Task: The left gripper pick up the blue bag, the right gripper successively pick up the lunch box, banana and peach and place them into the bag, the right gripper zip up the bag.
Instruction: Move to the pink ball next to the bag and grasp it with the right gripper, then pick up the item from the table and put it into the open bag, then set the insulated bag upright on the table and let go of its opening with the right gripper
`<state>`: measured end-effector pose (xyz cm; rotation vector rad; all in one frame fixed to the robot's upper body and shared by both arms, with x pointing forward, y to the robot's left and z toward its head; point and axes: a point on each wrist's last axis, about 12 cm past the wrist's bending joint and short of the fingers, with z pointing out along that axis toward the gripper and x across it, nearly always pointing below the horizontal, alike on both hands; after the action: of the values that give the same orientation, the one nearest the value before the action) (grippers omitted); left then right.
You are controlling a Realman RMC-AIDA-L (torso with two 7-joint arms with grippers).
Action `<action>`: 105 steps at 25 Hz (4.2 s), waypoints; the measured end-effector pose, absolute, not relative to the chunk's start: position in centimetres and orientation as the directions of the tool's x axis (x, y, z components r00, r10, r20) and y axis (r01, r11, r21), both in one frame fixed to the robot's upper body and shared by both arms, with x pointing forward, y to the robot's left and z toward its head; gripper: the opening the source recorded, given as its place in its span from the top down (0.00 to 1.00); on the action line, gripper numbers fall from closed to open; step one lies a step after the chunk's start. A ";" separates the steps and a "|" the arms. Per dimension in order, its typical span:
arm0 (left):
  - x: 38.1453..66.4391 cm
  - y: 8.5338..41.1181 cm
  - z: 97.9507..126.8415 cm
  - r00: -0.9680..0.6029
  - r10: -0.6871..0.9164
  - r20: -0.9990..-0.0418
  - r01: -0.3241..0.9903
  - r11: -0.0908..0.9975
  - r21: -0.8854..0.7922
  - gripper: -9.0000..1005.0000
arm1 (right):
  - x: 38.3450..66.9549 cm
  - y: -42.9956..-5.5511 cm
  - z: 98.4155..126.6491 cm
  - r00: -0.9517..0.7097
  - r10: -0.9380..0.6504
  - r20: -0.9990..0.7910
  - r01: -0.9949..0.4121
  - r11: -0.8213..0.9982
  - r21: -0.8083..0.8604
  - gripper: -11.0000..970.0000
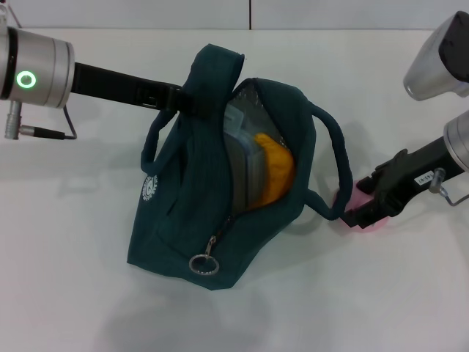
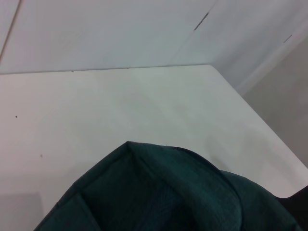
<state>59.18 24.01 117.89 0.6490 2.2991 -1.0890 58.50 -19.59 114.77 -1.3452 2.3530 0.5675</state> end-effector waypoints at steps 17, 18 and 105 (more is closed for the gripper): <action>59.1 23.9 117.8 -0.757 0.198 -0.623 0.608 0.564 -0.559 0.94 | 58.6 -20.9 114.4 -0.508 -0.738 -0.444 -0.851 0.510 0.125 0.57; 59.1 23.9 117.8 -0.757 0.198 -0.623 0.608 0.564 -0.559 0.94 | 58.7 -21.1 114.4 -0.512 -0.734 -0.447 -0.848 0.515 0.125 0.60; 59.0 23.2 117.7 -0.757 0.201 -0.622 0.613 0.548 -0.569 0.94 | 57.0 -19.8 115.7 -0.378 -0.266 -0.887 -0.926 0.095 0.367 0.45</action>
<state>59.01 23.18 117.73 0.6564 2.2933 -1.1147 57.03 -19.83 115.74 -1.1766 1.7330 1.3091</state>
